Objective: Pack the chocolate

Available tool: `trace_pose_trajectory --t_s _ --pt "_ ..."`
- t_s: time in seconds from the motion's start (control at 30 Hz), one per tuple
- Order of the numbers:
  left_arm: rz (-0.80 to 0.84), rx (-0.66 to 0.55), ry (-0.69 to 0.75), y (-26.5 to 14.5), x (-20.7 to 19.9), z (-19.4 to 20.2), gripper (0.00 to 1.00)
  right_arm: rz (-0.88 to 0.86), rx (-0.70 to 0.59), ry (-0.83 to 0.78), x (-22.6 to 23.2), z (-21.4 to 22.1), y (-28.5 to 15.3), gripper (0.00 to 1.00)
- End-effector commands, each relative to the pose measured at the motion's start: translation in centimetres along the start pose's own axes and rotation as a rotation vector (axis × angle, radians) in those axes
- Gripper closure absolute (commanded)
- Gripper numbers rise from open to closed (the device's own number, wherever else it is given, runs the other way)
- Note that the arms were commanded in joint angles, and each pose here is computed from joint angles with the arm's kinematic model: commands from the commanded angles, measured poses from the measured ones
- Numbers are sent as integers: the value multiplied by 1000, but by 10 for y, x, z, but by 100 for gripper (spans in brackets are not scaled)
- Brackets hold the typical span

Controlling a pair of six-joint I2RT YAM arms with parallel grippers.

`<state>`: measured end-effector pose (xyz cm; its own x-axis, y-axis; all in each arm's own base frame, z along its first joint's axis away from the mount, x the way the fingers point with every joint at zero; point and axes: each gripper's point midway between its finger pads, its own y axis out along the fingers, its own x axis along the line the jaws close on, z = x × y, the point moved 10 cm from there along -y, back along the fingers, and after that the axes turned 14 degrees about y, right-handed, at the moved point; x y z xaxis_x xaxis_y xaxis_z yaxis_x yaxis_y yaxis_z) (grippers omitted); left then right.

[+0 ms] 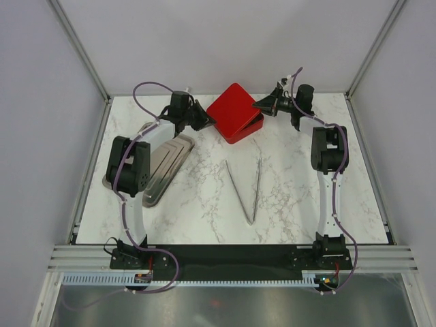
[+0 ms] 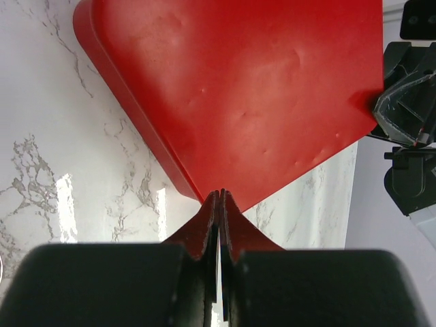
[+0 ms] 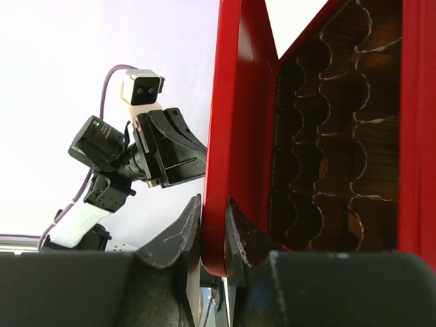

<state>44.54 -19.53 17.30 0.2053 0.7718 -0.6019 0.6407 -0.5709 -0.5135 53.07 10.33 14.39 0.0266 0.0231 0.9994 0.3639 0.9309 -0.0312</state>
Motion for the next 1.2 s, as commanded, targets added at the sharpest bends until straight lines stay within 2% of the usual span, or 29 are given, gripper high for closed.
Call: trace_pose_trajectory --t_s 0.0,0.07,0.2,0.3,0.63,0.73,0.97,1.17 --pt "12 -49 10 10 -7 -9 98 -28 -19 -71 5 -13 -6 100" --pt "14 -47 11 12 -8 -8 98 -29 -25 -54 -1 -17 -8 99" --pt "-5 -31 -9 18 -3 -3 92 -28 -34 -30 -8 -20 -8 86" --pt "-7 -20 -14 22 0 -2 92 -24 -37 -24 -12 -22 -7 79" --pt "24 -16 6 37 -4 -3 92 -3 -93 -10 -19 -35 -26 75" --pt "38 -6 2 42 -3 -2 92 5 -94 -4 -19 -35 -26 71" --pt "70 -14 8 49 -7 -3 91 29 -127 -10 -20 -39 -32 54" --pt "86 -16 4 54 -9 -7 91 134 -202 -15 -25 -45 -47 49"
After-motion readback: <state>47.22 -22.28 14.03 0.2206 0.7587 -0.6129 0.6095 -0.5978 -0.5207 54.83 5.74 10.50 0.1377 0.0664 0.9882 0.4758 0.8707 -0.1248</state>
